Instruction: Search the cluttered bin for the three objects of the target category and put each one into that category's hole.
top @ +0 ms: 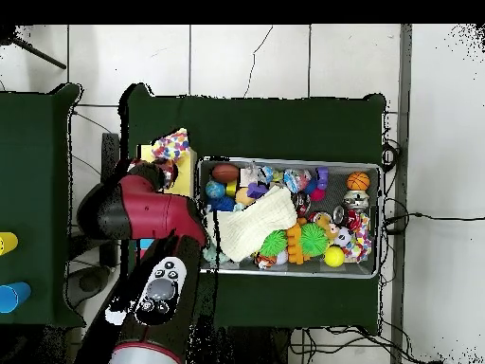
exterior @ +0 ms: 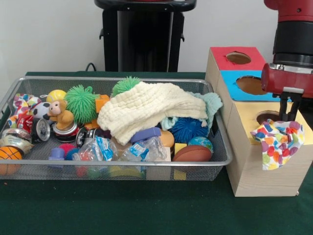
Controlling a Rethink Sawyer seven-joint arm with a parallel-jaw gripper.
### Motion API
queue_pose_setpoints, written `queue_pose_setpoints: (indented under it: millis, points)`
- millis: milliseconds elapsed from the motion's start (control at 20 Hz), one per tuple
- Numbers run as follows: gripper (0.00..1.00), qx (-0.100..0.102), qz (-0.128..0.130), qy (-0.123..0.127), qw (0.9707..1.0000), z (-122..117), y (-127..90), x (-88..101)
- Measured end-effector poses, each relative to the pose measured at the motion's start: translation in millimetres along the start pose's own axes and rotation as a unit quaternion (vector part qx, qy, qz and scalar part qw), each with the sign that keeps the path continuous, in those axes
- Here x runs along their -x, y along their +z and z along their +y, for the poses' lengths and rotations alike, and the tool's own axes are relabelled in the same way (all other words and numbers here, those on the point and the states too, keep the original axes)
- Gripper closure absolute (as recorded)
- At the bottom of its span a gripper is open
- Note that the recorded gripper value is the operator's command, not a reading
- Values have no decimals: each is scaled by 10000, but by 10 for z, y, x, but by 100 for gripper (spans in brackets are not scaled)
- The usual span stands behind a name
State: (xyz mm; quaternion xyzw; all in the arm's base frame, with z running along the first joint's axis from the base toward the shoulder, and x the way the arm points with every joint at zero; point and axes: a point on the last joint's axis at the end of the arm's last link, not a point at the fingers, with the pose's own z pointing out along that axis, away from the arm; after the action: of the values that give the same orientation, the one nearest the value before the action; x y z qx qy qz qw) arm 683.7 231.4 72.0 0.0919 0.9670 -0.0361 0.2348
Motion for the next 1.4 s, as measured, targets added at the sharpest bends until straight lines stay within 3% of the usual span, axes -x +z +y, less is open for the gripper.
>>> queue_pose_setpoints:
  millis: [550, 950, 1400]
  points:
    - [100, 1, 237, 165, 9996, -34, 19, 72]
    - [100, 10, 664, 429, 9969, -97, 29, 163]
    - [100, -106, 944, 362, 9948, -81, 48, 237]
